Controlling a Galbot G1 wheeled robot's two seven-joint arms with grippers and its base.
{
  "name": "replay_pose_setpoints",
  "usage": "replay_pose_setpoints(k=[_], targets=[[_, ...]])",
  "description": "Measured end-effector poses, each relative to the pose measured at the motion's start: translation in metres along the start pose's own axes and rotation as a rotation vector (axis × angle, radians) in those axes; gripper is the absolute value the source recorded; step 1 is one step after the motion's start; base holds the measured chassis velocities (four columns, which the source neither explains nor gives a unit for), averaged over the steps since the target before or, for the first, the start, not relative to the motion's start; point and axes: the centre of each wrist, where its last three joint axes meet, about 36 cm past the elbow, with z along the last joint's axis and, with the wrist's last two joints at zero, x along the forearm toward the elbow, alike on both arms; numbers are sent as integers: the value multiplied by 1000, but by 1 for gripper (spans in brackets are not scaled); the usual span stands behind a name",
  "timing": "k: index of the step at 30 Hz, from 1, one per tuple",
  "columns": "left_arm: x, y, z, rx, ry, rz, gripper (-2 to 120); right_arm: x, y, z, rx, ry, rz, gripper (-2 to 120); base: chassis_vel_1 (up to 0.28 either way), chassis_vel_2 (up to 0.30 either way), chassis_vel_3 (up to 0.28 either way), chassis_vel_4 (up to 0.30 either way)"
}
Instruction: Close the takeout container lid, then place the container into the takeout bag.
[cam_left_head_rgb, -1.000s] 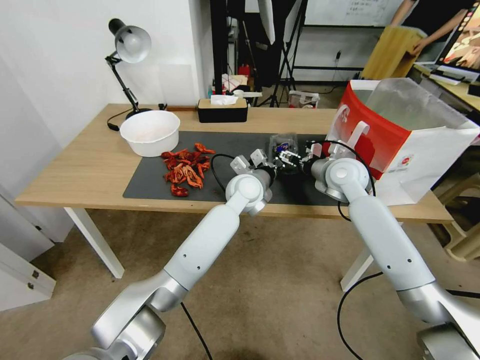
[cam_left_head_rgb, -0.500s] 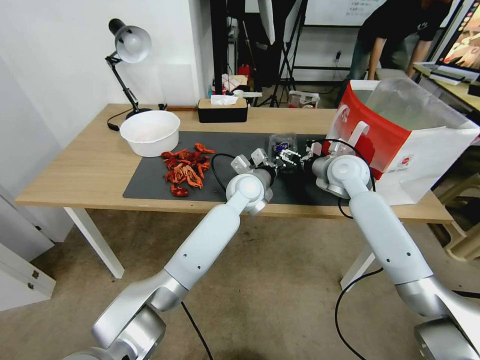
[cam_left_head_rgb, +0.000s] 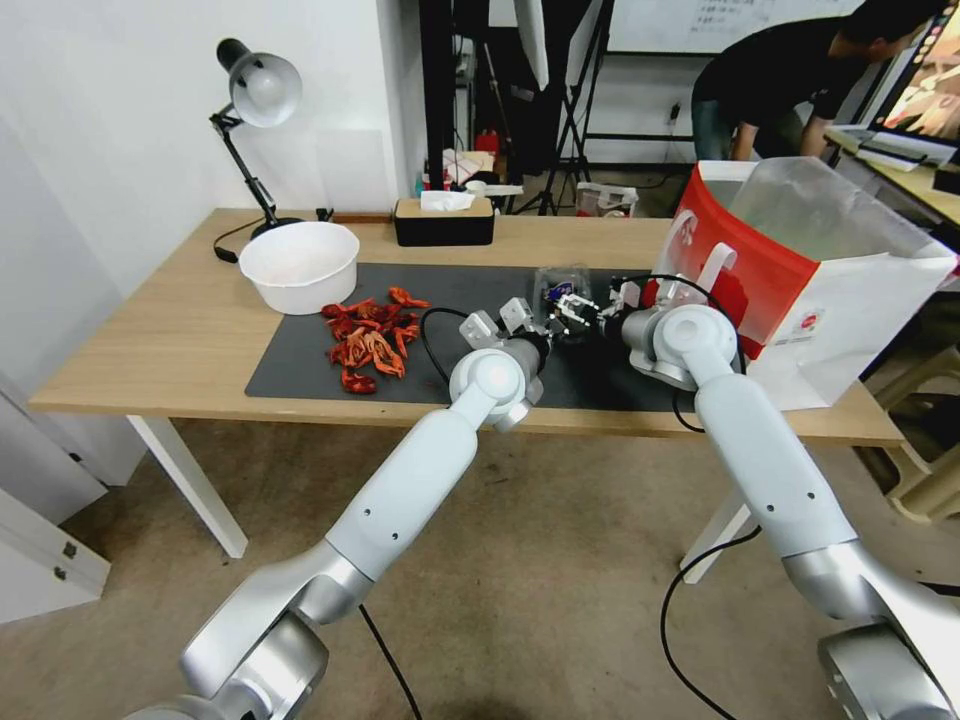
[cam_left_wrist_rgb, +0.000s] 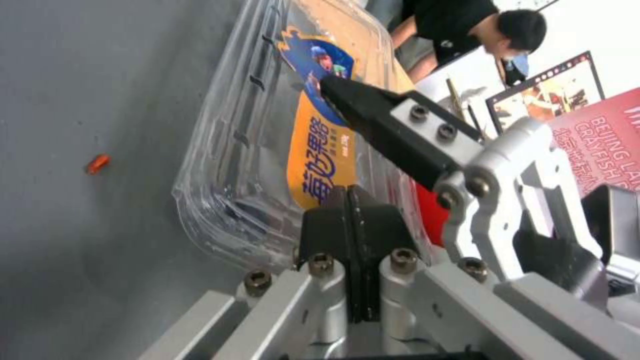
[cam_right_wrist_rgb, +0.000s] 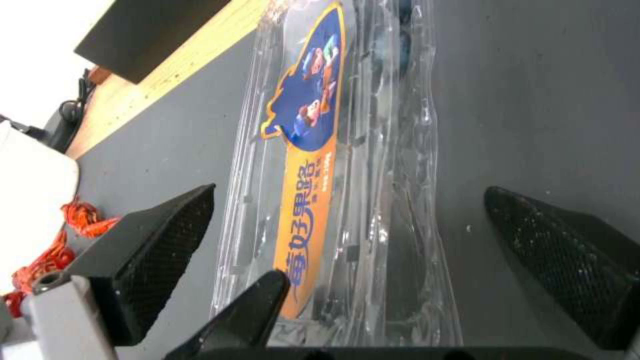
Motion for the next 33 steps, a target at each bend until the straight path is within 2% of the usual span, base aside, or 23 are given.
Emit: replay_pose_setpoints(k=[28, 31, 33], targets=[[3, 1, 1, -6, 0, -3, 0, -8, 3, -3, -1, 17, -16, 100, 0, 0, 0, 0], [3, 1, 2, -6, 1, -3, 0, -8, 3, -2, -1, 21, -18, 97, 0, 0, 0, 0], [3, 1, 3, -6, 1, -2, 0, -9, 2, -1, -4, 27, -21, 92, 0, 0, 0, 0]])
